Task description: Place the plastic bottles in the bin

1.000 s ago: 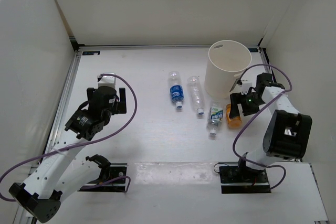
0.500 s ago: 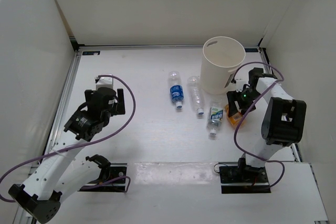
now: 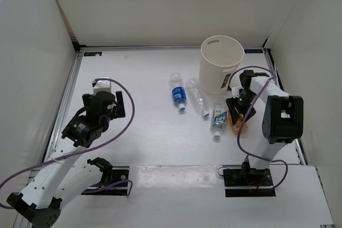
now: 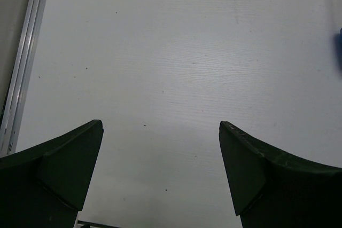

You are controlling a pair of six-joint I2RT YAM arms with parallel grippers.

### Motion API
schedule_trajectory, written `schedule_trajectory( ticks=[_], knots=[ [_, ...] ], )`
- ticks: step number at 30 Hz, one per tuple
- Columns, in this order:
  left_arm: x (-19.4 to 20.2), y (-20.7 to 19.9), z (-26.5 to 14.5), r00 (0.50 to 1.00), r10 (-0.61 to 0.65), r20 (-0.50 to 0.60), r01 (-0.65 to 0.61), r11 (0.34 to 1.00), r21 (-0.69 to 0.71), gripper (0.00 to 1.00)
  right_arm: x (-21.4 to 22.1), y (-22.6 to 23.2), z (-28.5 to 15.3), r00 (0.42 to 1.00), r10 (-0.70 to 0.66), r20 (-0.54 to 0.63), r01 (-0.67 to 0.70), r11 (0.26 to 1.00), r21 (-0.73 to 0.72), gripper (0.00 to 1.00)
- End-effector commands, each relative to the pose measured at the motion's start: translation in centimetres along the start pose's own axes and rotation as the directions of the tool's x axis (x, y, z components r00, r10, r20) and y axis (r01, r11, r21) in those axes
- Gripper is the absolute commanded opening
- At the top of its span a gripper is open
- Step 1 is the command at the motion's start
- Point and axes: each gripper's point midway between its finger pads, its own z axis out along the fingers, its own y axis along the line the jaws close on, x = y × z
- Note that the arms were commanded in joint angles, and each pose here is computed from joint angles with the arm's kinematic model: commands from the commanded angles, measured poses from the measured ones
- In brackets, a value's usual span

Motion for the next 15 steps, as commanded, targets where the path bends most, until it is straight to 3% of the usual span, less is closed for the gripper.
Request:
schedule_trajectory(
  ticks=[1,3,9,15],
  knots=[
    [0.0,0.5,-0.1,1.0,-0.015,0.008,0.015,1.0,-0.019,1.0,0.4,-0.1,-0.1,0.998,0.004,-0.065,-0.002,0.999,0.033,0.55],
    [0.0,0.6,-0.2,1.0,-0.015,0.008,0.015,1.0,-0.021,1.0,0.3,-0.1,-0.2,0.996,-0.002,-0.09,0.005,0.999,0.038,0.48],
    [0.1,0.8,-0.4,0.999,-0.024,0.021,0.025,0.999,-0.023,1.0,-0.1,-0.2,-0.5,0.991,0.036,-0.131,-0.035,0.999,0.006,0.02],
    [0.2,1.2,-0.6,0.999,-0.032,0.032,0.033,0.999,-0.029,1.0,1.5,-0.8,-1.8,0.986,0.141,-0.091,-0.147,0.987,-0.062,0.0]
  ],
)
